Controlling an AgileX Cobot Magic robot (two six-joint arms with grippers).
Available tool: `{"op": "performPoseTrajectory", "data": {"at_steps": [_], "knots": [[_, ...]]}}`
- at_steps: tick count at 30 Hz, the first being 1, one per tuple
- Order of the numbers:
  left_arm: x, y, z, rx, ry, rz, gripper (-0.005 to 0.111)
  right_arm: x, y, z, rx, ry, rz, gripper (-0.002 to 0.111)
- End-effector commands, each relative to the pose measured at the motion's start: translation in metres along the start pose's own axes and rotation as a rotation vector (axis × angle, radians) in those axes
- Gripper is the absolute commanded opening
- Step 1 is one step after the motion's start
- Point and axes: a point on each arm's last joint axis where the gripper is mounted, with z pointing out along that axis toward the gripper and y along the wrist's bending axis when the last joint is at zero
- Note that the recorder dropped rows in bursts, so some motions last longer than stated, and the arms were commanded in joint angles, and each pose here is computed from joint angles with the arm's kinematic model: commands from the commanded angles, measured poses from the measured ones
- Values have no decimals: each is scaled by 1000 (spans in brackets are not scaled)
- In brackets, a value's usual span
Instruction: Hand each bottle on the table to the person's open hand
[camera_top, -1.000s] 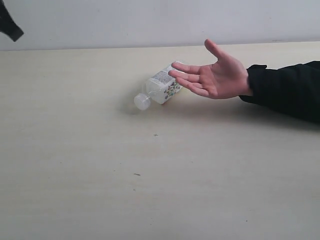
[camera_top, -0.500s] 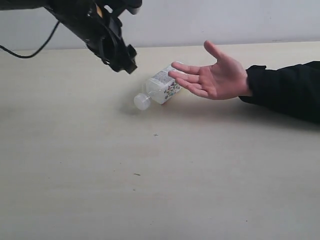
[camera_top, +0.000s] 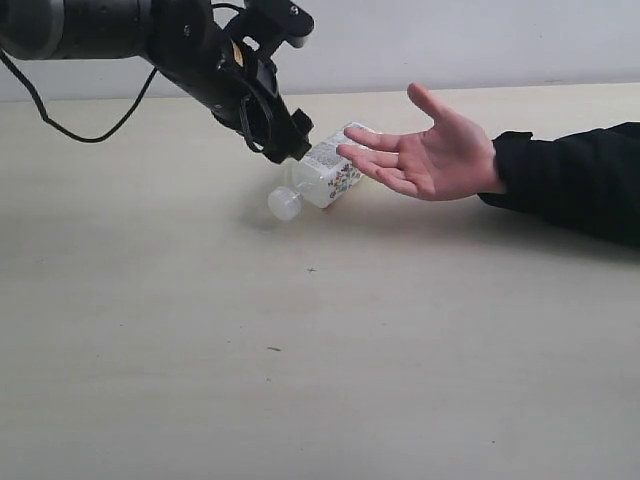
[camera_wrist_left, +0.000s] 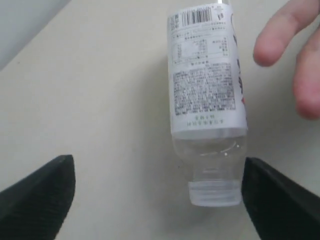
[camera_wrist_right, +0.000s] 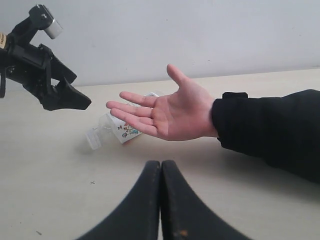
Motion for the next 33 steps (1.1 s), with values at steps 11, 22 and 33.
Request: {"op": "performPoseTrajectory", "data": {"at_steps": [11,22,33], "knots": [[18,-12,31,43,119,19,99,0,-1,0,9,-13,-8,0],[17,-16,34,49,115,53,99,0,-1,0,9,-13,-8,0],[-29,-27,24,78,85,7,99,0,-1,0,9,-13,-8,0]]}}
